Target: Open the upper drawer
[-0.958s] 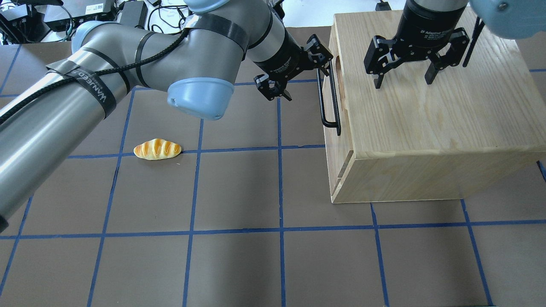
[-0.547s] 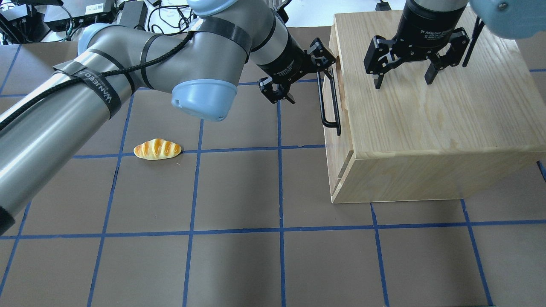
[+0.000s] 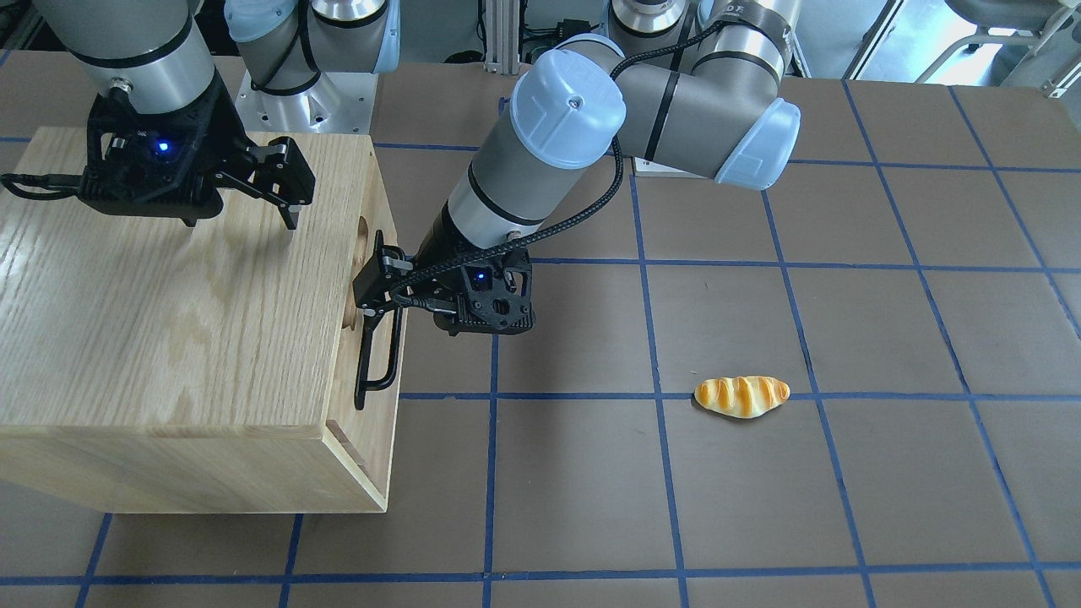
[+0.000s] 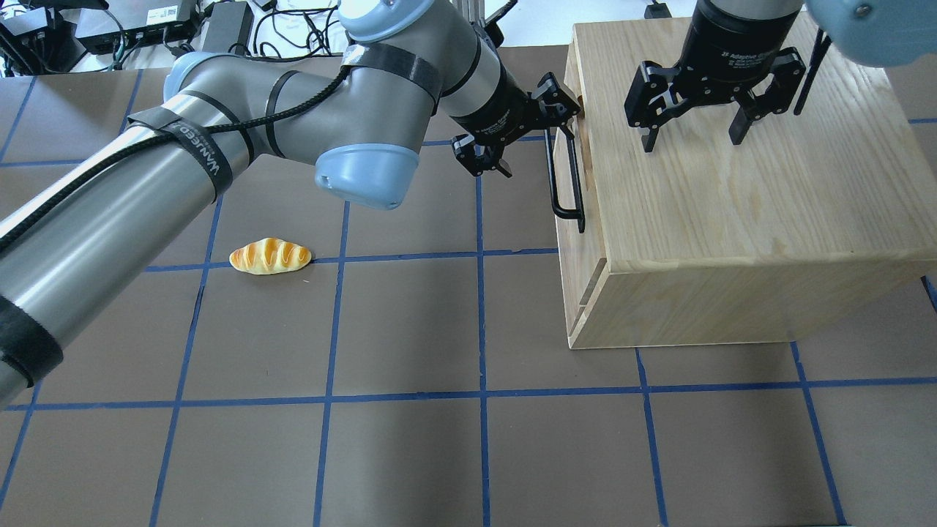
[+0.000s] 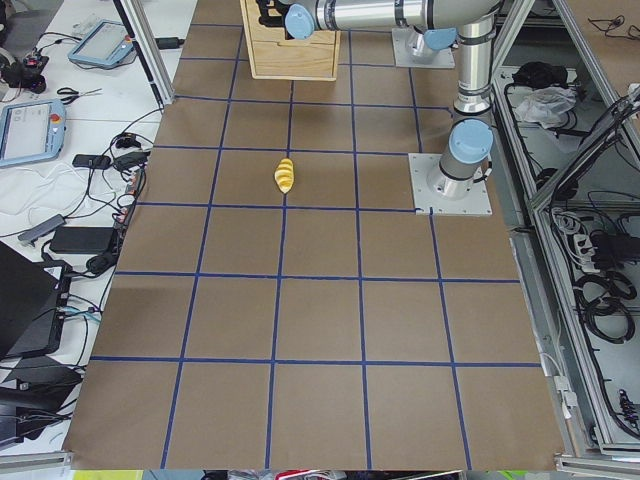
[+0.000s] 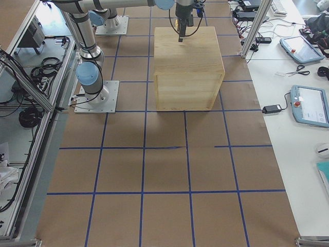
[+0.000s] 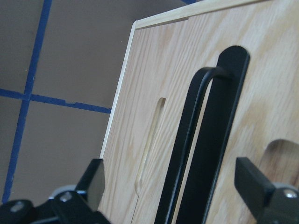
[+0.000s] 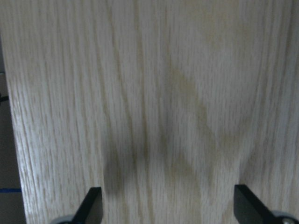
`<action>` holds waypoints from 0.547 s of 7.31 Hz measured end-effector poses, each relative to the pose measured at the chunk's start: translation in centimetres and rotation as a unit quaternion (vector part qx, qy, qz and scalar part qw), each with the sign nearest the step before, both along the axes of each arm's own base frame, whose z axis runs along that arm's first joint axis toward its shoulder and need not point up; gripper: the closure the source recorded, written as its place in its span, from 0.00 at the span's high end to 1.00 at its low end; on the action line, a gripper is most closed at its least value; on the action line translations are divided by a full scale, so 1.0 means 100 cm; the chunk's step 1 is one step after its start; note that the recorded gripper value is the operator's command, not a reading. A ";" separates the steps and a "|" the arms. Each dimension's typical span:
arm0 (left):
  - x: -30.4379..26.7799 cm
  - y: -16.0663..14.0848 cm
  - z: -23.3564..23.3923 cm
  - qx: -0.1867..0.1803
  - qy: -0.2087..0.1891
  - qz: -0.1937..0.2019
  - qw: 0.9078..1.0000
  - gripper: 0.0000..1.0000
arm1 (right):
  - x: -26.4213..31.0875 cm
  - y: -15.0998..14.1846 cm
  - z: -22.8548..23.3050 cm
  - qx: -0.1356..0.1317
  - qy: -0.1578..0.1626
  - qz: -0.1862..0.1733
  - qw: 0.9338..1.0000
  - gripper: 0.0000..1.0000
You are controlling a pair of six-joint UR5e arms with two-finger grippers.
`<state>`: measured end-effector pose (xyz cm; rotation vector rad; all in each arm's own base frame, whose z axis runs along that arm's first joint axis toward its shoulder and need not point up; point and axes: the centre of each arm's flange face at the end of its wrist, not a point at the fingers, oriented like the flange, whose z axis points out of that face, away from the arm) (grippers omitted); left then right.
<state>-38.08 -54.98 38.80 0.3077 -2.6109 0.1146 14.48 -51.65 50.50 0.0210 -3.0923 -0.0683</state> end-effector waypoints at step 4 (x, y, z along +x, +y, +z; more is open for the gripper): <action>0.004 0.001 -0.006 -0.010 -0.011 -0.028 0.999 1.00 | 0.000 0.000 0.000 0.000 0.000 0.000 1.000 1.00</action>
